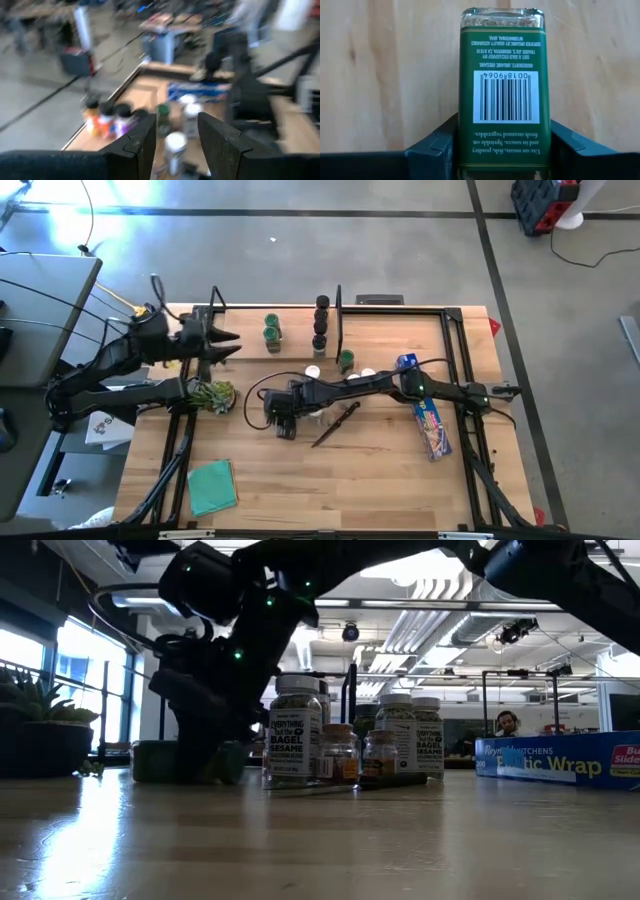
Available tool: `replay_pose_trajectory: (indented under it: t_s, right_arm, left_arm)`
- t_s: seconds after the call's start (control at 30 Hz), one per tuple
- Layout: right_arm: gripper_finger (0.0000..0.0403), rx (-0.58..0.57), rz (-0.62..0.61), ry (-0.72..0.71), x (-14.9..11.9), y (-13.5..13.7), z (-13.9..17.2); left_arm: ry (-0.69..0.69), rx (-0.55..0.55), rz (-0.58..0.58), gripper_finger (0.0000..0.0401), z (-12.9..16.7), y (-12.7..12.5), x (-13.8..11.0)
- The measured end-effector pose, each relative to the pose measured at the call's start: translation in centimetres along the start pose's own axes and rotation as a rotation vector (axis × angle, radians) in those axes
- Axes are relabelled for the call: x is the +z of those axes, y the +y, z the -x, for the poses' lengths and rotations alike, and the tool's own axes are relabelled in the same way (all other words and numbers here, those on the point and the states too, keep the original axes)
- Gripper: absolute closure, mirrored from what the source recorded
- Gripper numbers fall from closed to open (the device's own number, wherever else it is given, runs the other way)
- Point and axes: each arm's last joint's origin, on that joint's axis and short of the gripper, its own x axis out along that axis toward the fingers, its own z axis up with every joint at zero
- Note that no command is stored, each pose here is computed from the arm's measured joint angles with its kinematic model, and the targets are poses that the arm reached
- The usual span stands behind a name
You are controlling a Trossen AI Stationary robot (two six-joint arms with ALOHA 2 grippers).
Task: Shelf spices
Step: Put the green lid seasoning bottle on the shelf
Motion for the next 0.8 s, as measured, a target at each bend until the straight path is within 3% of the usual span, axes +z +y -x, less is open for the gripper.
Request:
replay_pose_trajectory:
  t_s: [0.2,0.4,0.5,0.63,0.8]
  right_arm:
    - [0.0220,0.243,-0.066,0.008,1.9,-0.2,3.4]
    - [0.0220,0.618,-0.194,-0.142,5.3,-3.4,14.3]
    - [0.0220,0.662,-0.213,-0.203,5.9,-5.1,17.0]
    - [0.0220,0.669,-0.304,-0.154,5.6,-6.6,16.7]
    - [0.0220,0.787,-0.333,-0.156,6.0,-7.3,18.2]
  left_arm:
    - [-0.208,-0.234,-0.120,0.0261,2.1,-1.1,0.1]
    - [-0.348,-0.357,-0.231,0.0261,3.1,-1.7,-0.9]
    - [-0.363,-0.431,-0.284,0.0257,2.9,-2.0,-1.3]
    - [-0.356,-0.449,-0.308,0.0240,2.0,-2.0,-1.9]
    - [-0.349,-0.465,-0.323,0.0204,1.4,-2.1,-2.2]
